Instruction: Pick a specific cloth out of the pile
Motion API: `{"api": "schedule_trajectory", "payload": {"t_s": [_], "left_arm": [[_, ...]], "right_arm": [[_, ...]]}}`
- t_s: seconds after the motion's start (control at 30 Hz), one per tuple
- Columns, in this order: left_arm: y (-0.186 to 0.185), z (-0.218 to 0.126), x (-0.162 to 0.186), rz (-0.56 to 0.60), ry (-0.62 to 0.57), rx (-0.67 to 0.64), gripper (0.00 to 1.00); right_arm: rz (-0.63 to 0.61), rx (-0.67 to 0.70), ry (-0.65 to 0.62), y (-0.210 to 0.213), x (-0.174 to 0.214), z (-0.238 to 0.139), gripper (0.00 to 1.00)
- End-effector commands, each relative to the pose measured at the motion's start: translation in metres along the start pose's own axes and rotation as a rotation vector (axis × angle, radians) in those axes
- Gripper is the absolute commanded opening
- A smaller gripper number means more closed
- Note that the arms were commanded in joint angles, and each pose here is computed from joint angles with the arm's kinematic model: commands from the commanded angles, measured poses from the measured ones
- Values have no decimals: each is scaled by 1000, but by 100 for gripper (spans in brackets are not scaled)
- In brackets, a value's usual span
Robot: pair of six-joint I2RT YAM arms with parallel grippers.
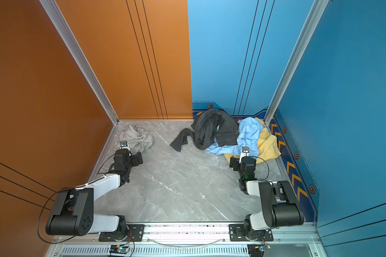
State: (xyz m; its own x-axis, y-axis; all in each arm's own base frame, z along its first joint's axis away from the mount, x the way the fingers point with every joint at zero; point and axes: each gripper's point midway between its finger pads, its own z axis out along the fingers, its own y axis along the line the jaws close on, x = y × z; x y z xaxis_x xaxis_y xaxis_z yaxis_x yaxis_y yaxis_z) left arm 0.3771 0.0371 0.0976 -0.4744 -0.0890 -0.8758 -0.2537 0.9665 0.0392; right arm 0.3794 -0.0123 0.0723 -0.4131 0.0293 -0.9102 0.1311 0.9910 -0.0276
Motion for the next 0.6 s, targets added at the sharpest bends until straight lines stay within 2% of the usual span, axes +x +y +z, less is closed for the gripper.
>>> {"api": "schedule_trajectory", "payload": {"t_s": [0.0, 0.07, 0.1, 0.17, 0.23, 0.3, 0.57], "left_arm": [[-4, -3, -18, 1, -164, 55, 98], [-12, 5, -1, 27, -184, 67, 98], [-10, 9, -5, 22, -253, 38, 98], [-7, 13, 3, 31, -124, 2, 98], [-9, 12, -3, 39, -204, 2, 98], [-10, 13, -1, 45, -168, -2, 98], [-10, 11, -1, 42, -183, -1, 98]], "right_arm": [[21, 41, -96, -7, -21, -3, 98], [29, 48, -141, -7, -25, -3, 98], [38, 73, -103, -12, -24, -1, 99], [50, 82, -117, -14, -25, 1, 100], [27, 67, -119, -9, -25, -2, 100], [8, 35, -102, -2, -25, 2, 100], [27, 7, -85, -3, -24, 5, 99]]}}
